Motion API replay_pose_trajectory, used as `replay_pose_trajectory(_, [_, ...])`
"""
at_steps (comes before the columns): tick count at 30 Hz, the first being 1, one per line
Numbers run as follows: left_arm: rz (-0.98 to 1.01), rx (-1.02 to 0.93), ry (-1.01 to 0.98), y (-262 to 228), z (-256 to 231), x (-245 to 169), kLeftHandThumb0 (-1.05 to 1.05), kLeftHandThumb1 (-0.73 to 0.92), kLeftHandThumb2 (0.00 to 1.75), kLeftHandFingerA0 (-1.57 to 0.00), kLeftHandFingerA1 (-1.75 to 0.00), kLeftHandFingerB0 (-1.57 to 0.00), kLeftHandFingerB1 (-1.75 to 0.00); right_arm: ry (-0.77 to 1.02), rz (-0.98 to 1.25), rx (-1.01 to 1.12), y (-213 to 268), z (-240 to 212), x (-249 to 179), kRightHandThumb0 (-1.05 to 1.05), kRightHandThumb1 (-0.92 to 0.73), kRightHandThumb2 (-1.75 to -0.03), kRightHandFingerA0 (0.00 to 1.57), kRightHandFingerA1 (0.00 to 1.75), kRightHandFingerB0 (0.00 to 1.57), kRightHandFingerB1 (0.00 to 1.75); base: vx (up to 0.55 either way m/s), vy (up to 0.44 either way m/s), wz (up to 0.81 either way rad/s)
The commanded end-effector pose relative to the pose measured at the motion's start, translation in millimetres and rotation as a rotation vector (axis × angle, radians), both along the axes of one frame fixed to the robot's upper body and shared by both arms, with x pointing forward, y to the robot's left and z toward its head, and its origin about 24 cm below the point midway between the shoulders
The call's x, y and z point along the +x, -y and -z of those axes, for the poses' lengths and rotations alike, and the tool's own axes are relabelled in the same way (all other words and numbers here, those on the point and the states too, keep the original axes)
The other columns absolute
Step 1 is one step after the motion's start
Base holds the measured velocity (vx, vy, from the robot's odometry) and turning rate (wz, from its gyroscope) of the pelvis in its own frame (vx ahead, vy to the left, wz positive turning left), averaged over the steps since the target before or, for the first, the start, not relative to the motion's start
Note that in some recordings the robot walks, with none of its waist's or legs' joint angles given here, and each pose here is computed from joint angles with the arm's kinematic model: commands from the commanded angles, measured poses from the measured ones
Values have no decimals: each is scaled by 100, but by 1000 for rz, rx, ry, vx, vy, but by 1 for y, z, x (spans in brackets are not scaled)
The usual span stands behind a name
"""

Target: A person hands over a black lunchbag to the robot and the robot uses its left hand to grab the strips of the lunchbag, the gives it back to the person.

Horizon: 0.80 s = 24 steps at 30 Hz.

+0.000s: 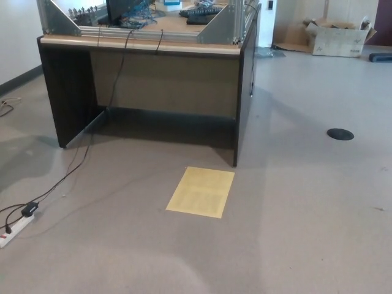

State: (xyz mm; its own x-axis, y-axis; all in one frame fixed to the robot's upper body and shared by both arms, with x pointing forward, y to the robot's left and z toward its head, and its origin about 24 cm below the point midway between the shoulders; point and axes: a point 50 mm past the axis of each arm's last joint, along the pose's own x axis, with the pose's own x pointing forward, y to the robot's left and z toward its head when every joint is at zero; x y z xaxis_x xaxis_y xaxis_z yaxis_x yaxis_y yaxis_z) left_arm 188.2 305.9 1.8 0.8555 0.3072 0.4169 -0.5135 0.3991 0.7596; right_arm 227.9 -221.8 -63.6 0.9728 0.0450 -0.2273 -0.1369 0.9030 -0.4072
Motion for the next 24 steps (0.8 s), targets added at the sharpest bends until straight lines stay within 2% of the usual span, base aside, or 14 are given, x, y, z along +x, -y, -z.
replay_pose_trajectory(1, [-25, 8, 83, -22, 9, -35, -28, 60, 57, -76, -175, -63, -166, -35, 31, -32, 11, 6, -11, -56, -71, -61, 59, 49, 56, 44, 0, 0, 0])
replay_pose_trajectory(10, [-15, 3, 114, -24, 7, -32, -18, 59, 54, -79, -175, -67, -165, -31, 36, -37, 12, 5, -9, -55, -70, -61, 59, 49, 56, 45, 0, 0, 0])
replay_pose_trajectory(11, [-9, 8, 128, -25, 4, -31, -9, 58, 52, -76, -175, -65, -166, -32, 37, -34, 11, 5, -10, -54, -70, -61, 59, 50, 56, 45, 0, 0, 0])
replay_pose_trajectory(14, [13, 32, 167, -26, -4, -24, -7, 57, 54, -75, -175, -61, -168, -38, 42, -29, 12, 7, -12, -54, -70, -61, 59, 49, 56, 45, 0, 0, 0])
replay_pose_trajectory(16, [51, 69, 242, -27, -21, -8, -9, 58, 55, -80, -175, -61, -172, -43, 43, -32, 13, 7, -12, -55, -71, -61, 58, 49, 55, 44, 0, 0, 0])
replay_pose_trajectory(21, [127, 154, 443, -23, -71, 35, -5, 58, 54, -82, -175, -62, -175, -46, 49, -35, 15, 6, -12, -55, -71, -61, 58, 49, 55, 44, 0, 0, 0])
replay_pose_trajectory(24, [237, 197, 538, -7, -106, 62, -1, 56, 54, -81, -175, -62, -174, -43, 49, -46, 16, 6, -12, -55, -71, -61, 59, 50, 56, 44, 0, 0, 0])
